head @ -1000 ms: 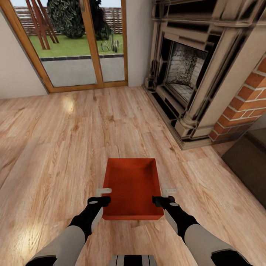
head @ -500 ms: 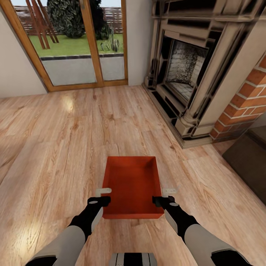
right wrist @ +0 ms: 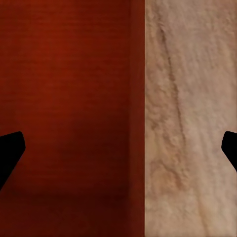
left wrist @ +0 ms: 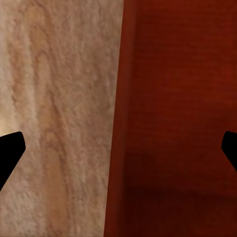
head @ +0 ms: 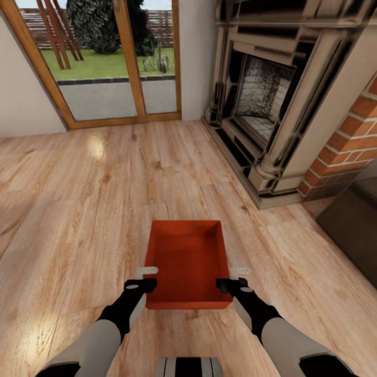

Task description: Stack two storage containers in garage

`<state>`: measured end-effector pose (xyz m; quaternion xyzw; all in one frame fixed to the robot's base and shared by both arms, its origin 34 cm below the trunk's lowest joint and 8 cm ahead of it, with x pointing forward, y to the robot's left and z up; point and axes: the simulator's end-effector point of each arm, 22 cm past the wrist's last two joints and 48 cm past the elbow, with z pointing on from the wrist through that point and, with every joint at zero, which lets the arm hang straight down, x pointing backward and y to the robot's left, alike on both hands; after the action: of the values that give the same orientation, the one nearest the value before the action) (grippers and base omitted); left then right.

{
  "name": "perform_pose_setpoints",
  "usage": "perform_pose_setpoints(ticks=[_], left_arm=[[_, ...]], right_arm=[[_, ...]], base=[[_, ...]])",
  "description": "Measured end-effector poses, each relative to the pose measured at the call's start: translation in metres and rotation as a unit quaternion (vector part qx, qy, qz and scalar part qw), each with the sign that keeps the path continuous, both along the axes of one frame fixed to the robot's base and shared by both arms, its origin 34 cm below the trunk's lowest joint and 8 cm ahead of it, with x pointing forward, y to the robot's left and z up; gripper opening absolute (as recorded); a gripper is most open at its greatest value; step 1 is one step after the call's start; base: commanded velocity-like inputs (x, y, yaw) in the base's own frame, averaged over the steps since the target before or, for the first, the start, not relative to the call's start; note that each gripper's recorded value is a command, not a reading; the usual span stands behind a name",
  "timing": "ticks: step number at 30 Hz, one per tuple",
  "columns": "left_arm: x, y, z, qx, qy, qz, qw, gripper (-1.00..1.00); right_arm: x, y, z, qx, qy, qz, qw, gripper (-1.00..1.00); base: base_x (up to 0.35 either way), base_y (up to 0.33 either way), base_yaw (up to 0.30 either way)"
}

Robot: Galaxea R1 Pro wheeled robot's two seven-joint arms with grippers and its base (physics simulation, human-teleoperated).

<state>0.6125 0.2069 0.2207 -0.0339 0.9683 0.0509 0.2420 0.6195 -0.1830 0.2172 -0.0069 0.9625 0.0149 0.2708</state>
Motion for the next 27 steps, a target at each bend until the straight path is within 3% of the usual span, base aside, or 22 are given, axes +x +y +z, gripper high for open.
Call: perform_pose_setpoints(ticks=[7,27], left_arm=[[-0.004,0.000,-0.016,0.000,0.000,0.000,1.0000,1.00],[-0.004,0.000,-0.016,0.001,0.000,-0.001,1.0000,1.00]], right_arm=[[-0.004,0.000,-0.016,0.000,0.000,0.000,1.0000,1.00],[-0.004,-0.001,-0.016,0.001,-0.001,0.001,1.0000,1.00]], base=[[0.000,0.000,0.000],[0.000,0.000,0.000]])
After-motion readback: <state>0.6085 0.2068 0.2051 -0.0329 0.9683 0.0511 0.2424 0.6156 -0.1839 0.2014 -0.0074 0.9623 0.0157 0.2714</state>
